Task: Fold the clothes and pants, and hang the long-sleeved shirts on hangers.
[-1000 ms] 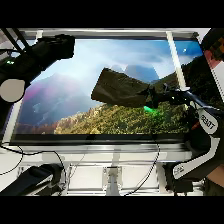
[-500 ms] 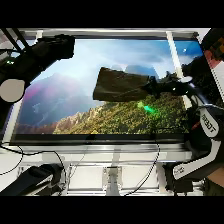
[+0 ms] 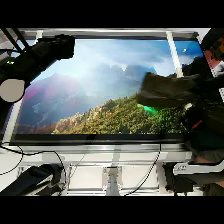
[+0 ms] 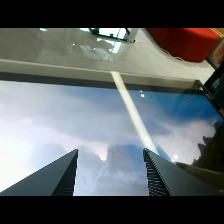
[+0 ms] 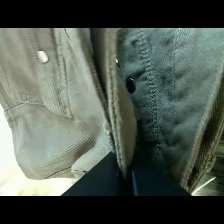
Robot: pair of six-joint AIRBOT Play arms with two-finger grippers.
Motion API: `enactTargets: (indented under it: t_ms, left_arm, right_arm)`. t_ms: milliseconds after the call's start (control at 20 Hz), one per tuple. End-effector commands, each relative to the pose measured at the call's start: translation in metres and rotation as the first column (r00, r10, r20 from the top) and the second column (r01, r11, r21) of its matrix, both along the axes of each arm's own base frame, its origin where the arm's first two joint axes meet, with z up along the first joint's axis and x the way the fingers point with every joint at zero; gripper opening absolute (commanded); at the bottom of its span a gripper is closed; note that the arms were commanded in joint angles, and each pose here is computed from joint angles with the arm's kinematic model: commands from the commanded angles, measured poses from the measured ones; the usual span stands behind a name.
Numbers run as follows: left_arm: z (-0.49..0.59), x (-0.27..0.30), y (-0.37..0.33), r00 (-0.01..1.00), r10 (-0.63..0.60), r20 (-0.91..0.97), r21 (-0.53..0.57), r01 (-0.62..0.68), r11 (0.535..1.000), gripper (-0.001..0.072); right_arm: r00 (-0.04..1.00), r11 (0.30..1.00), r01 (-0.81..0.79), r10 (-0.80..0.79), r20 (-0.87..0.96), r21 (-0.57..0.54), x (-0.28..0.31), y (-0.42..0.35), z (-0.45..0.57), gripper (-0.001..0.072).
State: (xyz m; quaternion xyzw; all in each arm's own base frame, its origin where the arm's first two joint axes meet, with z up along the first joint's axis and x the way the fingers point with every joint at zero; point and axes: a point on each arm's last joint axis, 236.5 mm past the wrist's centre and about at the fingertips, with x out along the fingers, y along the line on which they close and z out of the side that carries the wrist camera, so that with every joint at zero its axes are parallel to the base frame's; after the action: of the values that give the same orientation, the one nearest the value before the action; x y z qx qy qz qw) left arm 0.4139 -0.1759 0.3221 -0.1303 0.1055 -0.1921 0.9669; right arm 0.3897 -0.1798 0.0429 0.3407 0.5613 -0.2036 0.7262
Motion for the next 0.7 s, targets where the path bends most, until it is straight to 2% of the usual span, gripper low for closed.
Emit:
enactTargets:
  t_ms: [0,100,300,350,400,450,650]
  left_arm:
    - [0.0,0.0,0.0,1.0,0.0,0.0,-0.002,0.0,1.0,0.0473]
    - [0.0,0.0,0.0,1.0,0.0,0.0,-0.002,0.0,1.0,0.0473]
    - [0.0,0.0,0.0,1.0,0.001,-0.001,-0.004,-0.001,1.0,0.0473]
    - [0.0,0.0,0.0,1.0,0.001,-0.001,-0.004,-0.001,1.0,0.0473]
    - [0.0,0.0,0.0,1.0,0.001,-0.001,-0.004,-0.001,1.0,0.0473]
    - [0.0,0.0,0.0,1.0,0.001,-0.001,-0.004,-0.001,1.0,0.0474]
    - [0.0,0.0,0.0,1.0,0.001,-0.001,-0.004,-0.001,1.0,0.0473]
  right_arm:
    - [0.984,0.975,0.139,-0.156,-0.087,-0.171,-0.071,-0.085,0.057,0.0028]
    - [0.968,0.957,0.199,-0.226,-0.109,-0.212,-0.102,-0.111,0.076,0.0029]
    - [0.928,0.957,0.261,-0.285,-0.242,-0.129,-0.152,-0.112,0.068,0.0035]
    - [0.922,0.956,0.269,-0.292,-0.255,-0.119,-0.157,-0.111,0.068,0.015]
    - [0.922,0.955,0.271,-0.294,-0.252,-0.124,-0.158,-0.111,0.069,0.0411]
    - [0.922,0.953,0.274,-0.299,-0.245,-0.129,-0.158,-0.111,0.072,0.0604]
    - [0.922,0.93,0.33,-0.354,-0.154,-0.161,-0.147,-0.117,0.099,0.0609]
